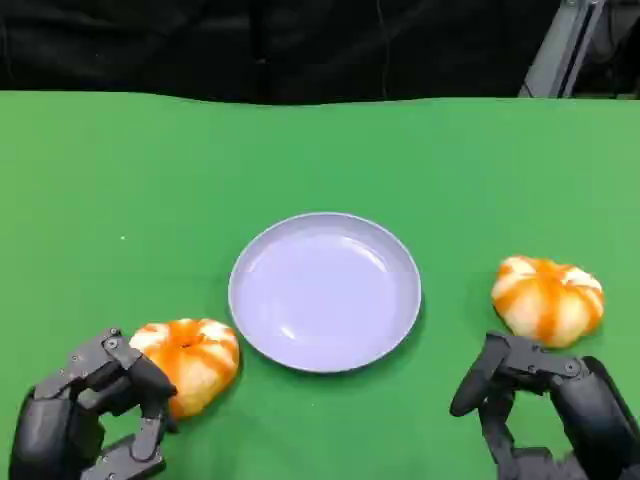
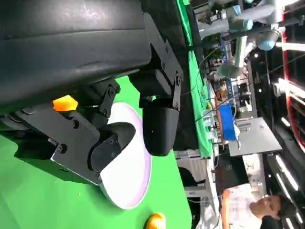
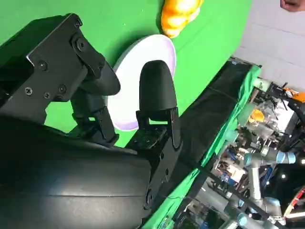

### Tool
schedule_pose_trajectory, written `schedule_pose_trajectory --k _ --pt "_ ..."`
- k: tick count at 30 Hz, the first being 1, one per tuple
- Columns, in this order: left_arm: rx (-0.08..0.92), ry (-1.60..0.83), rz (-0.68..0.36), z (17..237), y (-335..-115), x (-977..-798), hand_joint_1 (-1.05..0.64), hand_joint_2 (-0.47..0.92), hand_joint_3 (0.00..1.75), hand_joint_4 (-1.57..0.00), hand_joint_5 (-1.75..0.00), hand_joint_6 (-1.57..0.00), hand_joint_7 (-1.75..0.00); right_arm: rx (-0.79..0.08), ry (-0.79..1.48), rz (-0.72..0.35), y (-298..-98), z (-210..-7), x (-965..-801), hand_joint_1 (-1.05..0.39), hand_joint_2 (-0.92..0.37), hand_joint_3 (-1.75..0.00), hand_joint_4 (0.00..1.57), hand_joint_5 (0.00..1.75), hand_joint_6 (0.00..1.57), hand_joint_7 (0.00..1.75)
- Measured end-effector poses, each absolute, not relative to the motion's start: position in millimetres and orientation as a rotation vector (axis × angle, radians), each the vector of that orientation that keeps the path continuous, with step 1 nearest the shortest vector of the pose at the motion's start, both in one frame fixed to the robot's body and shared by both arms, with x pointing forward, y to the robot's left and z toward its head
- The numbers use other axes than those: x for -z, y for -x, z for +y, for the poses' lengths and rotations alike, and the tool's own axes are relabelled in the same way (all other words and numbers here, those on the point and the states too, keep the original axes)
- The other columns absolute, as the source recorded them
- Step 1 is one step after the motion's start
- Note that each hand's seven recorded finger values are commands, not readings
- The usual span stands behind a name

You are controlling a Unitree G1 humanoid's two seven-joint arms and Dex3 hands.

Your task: Grasp the bread from the table and place it into the plate.

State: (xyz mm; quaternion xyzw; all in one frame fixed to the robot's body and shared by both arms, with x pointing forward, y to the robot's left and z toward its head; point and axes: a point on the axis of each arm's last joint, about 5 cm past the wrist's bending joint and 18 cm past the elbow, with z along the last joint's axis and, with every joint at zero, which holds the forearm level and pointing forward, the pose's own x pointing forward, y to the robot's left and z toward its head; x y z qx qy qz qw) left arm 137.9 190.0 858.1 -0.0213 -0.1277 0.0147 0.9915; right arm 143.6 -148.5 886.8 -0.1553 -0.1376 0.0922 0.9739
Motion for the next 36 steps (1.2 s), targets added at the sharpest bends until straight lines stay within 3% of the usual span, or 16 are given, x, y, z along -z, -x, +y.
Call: schedule_pose_trajectory --k 14,17,21,23,27,31,36 --pt "-0.025 0.031 -0.263 189.7 -138.0 -858.5 0.03 0.56 1.13 -0.79 -1.68 -0.74 -1.49 -0.185 0.313 -0.277 -143.7 -148.5 -887.6 0.13 -0.30 -1.46 0.84 1.62 0.81 1.33" --pt "-0.030 0.043 -0.260 189.9 -138.1 -858.6 0.02 0.54 1.12 -0.77 -1.57 -0.75 -1.33 -0.185 0.313 -0.277 -143.7 -148.5 -887.6 0.13 -0.30 -1.46 0.84 1.63 0.81 1.33" --pt "-0.030 0.032 -0.256 189.7 -138.0 -858.8 -0.06 0.64 0.81 -0.78 -1.23 -0.80 -0.91 -0.185 0.314 -0.280 -143.7 -148.5 -887.6 0.13 -0.32 -1.45 0.84 1.62 0.80 1.32" --pt "-0.036 0.018 -0.256 189.5 -138.1 -859.2 -0.07 0.67 0.72 -0.78 -1.16 -0.83 -0.79 -0.185 0.313 -0.280 -143.7 -148.5 -887.6 0.13 -0.31 -1.44 0.84 1.62 0.80 1.33" --pt "-0.049 -0.054 -0.246 190.0 -138.2 -859.7 -0.13 0.88 0.26 -0.74 -0.71 -0.83 -0.23 -0.184 0.308 -0.280 -143.7 -148.5 -887.7 0.12 -0.31 -1.45 0.85 1.64 0.80 1.33" --pt "-0.028 -0.147 -0.229 190.7 -139.6 -863.1 -0.23 0.92 0.09 -0.64 -0.50 -0.69 -0.04 -0.183 0.298 -0.279 -143.7 -148.6 -887.7 0.13 -0.31 -1.46 0.84 1.63 0.80 1.34" --pt "-0.046 -0.292 -0.202 188.3 -140.8 -864.1 -0.30 0.91 0.02 -0.56 -0.39 -0.54 0.00 -0.184 0.297 -0.277 -143.6 -148.4 -887.2 0.13 -0.30 -1.47 0.84 1.62 0.80 1.34"
